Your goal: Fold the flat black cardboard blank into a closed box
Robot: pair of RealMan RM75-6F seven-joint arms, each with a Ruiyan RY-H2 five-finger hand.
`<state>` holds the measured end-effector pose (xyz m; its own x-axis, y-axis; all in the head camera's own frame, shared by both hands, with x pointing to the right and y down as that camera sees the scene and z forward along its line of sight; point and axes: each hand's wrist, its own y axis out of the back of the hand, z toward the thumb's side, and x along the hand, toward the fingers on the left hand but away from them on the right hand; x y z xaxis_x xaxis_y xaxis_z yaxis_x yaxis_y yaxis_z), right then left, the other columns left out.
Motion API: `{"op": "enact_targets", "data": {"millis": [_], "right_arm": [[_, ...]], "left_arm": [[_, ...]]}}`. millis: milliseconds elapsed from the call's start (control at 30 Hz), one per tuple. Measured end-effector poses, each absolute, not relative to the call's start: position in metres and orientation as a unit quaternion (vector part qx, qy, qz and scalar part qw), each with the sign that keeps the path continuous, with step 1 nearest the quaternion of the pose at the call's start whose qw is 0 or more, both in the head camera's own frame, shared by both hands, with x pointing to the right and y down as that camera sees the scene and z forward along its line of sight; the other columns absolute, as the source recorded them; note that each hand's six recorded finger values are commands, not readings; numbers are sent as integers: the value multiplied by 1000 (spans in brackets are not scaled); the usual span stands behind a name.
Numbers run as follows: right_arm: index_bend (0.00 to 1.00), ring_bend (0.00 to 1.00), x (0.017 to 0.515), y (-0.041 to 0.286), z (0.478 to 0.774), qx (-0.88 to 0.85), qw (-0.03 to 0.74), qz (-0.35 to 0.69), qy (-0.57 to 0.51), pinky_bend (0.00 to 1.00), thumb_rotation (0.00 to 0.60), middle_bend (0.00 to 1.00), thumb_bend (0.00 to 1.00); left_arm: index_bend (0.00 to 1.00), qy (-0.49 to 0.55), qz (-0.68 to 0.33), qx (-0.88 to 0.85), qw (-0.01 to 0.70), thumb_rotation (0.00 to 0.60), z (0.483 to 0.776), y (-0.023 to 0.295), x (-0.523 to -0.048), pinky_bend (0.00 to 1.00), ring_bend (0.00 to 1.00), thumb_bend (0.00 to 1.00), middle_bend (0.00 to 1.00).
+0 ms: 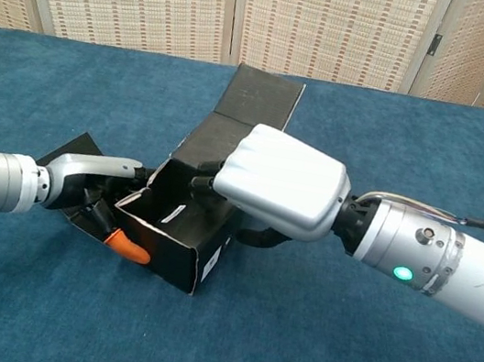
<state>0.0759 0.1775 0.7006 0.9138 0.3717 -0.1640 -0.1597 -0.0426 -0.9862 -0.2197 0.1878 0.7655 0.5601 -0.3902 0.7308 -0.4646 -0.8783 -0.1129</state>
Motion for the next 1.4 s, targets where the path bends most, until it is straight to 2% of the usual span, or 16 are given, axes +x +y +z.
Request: {"op": "enact_targets", "data": {"millis": [267,433,700,967,1167,1300,1400], "right_arm": [[467,772,80,187,707,-695,689,200,-47,1000,600,440,153],[507,775,80,191,710,-695,688,205,-29,1000,600,496,166],[664,797,75,190,710,-697,685,213,-12,1000,600,675,243],[779,803,68,187,715,-697,681,225,16,1000,600,789,277],[923,826,66,184,718,-701,671,238,28,1000,600,976,336],[999,851,66,183,717,-712,658,243,31,1000,600,1000,407],[1000,869,67,180,714,-715,655,242,32,1000,600,1000,424]], "left_arm": [[248,-251,404,879,42,600,767,187,-217,752,553,197,243],[272,-252,404,878,46,600,768,190,-215,760,560,198,262],[318,-260,402,877,51,600,768,191,-213,761,569,198,298],[326,-260,402,877,51,600,767,192,-213,762,571,201,304],[326,-261,399,877,51,600,766,192,-214,763,573,201,304],[327,-265,398,877,53,600,766,192,-214,765,576,202,304],[330,-266,397,877,54,600,765,192,-215,767,577,202,307]]}}
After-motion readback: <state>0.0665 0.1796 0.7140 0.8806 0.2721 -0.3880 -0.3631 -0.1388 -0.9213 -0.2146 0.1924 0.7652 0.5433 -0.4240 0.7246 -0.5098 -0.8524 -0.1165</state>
